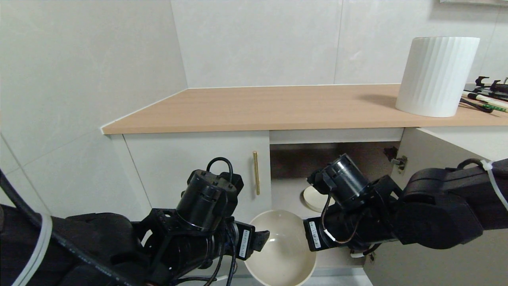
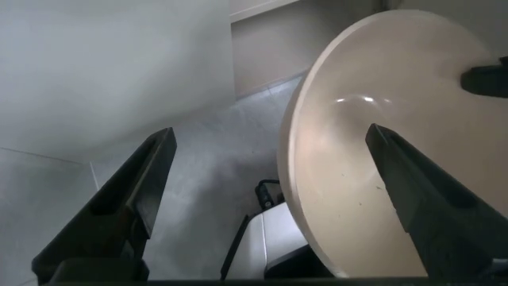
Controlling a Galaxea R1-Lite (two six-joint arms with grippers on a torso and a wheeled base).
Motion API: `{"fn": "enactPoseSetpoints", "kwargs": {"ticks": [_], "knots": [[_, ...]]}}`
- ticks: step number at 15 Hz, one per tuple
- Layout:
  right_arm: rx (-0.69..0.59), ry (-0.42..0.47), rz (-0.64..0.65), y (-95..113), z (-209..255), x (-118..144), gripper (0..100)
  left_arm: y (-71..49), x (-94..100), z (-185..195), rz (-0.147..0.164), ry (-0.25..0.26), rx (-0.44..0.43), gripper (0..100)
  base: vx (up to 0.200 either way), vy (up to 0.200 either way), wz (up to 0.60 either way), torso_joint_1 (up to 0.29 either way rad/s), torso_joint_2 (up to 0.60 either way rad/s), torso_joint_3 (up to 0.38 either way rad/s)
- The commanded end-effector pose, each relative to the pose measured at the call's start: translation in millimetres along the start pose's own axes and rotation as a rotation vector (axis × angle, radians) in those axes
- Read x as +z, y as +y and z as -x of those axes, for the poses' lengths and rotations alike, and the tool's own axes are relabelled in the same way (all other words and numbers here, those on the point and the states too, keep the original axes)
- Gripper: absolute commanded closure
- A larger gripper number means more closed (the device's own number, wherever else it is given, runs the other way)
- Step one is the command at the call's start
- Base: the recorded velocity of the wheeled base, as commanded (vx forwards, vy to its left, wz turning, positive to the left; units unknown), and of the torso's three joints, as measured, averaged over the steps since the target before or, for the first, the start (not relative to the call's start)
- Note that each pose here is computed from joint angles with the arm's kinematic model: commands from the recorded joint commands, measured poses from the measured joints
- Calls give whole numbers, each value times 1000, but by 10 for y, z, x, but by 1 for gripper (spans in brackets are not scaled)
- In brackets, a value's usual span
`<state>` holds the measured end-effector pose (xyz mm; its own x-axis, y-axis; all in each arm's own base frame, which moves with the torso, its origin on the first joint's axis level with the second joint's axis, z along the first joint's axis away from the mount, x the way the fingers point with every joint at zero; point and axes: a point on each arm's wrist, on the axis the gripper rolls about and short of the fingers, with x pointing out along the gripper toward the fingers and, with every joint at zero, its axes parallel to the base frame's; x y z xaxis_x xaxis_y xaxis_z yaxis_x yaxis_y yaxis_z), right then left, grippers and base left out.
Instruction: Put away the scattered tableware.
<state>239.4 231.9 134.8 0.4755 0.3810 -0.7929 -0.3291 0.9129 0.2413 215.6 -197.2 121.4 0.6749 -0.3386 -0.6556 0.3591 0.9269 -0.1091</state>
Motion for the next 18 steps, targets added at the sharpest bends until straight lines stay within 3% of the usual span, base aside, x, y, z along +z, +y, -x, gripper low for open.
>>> {"fn": "enactPoseSetpoints", "kwargs": {"ticks": [1, 4, 9, 13, 18], "knots": [[-68, 0, -24, -102, -215, 29, 100, 0, 12, 21, 2, -7, -3, 0, 0, 0, 0, 0, 0, 0], [-151, -82, -144, -431, -627, 181, 100, 0, 12, 21, 4, -7, -3, 0, 0, 0, 0, 0, 0, 0], [-207, -241, -365, -1093, -832, 524, 100, 3, 3, 21, 2, -4, -2, 0, 0, 0, 0, 0, 0, 0], [-291, -310, -416, -1368, -1042, 604, 100, 3, 1, 16, 1, -3, -1, 0, 0, 0, 0, 0, 0, 0], [-325, -305, -446, -1600, -1186, 640, 100, 3, -3, 8, 2, 0, 0, 0, 0, 0, 0, 0, 0, 0]]}}
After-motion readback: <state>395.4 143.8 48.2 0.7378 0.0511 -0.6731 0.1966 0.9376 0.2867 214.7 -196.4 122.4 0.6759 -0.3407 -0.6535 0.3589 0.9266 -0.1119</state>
